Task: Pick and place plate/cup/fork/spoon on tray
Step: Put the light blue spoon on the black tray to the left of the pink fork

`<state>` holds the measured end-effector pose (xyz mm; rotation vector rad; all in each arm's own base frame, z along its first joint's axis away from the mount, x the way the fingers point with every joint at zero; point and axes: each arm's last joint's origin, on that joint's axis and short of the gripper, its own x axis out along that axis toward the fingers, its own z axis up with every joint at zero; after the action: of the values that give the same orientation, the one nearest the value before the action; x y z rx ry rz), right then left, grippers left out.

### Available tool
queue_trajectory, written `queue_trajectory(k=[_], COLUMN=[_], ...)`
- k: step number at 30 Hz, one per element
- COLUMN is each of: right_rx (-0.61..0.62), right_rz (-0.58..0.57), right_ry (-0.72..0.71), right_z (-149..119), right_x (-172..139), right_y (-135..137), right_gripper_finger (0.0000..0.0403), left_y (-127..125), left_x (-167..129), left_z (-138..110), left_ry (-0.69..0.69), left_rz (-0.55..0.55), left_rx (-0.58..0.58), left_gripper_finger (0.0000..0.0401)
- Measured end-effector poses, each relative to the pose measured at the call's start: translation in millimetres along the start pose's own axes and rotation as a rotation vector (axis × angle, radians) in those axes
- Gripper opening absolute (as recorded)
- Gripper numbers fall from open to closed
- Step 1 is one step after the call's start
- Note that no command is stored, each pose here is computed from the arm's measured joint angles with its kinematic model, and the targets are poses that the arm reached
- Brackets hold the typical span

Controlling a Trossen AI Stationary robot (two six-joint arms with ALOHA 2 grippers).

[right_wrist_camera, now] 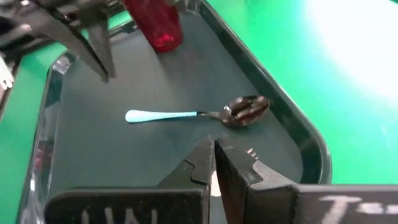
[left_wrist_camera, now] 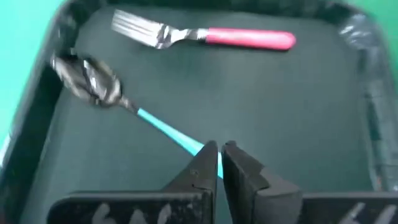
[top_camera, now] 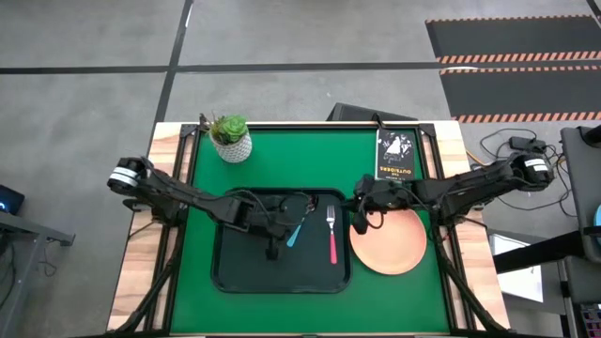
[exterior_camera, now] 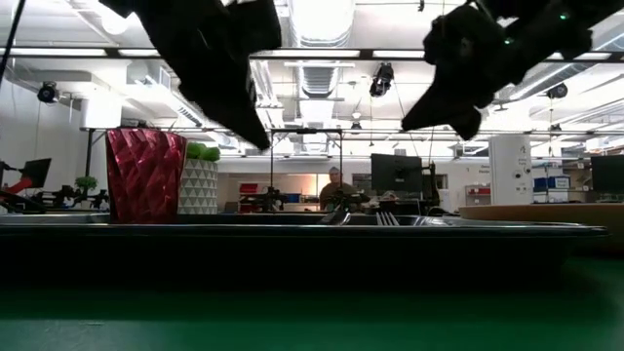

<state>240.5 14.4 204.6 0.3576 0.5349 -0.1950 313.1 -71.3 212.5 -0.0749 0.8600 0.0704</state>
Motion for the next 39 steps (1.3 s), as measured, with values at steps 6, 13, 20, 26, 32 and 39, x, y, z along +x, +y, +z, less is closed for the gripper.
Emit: queue_trajectory(k=[6, 13, 20, 26, 32, 39], right_rx=[-0.113, -0.188, -0.215, -0.223, -0.224, -0.208], right_rz=[-0.012, -0.02, -0.029, -0.032, -0.033, -0.033], right_ry=[0.01, 0.031, 0.05, 0.057, 0.059, 0.059], right_z=[19, 36, 35, 34, 33, 33], right_x=[8, 10, 10, 11, 11, 11], right_y=[6, 14, 12, 12, 12, 11], right_gripper_finger=[0.0009, 0.0009, 0.0009, 0.0009, 0.0009, 0.0009], left_y=[-5, -7, -4, -3, -4, -7], left_x=[29, 49, 61, 69, 71, 72], left_z=[-3, -3, -10, -17, -16, -9], left_ry=[0.074, 0.085, 0.106, 0.133, 0.133, 0.061], left_rz=[0.028, 0.12, 0.211, 0.219, 0.203, 0.158], left_rx=[-0.048, -0.054, -0.031, -0.004, -0.006, -0.018], left_gripper_finger=[0.0001, 0.0, 0.0, 0.0, 0.0, 0.0])
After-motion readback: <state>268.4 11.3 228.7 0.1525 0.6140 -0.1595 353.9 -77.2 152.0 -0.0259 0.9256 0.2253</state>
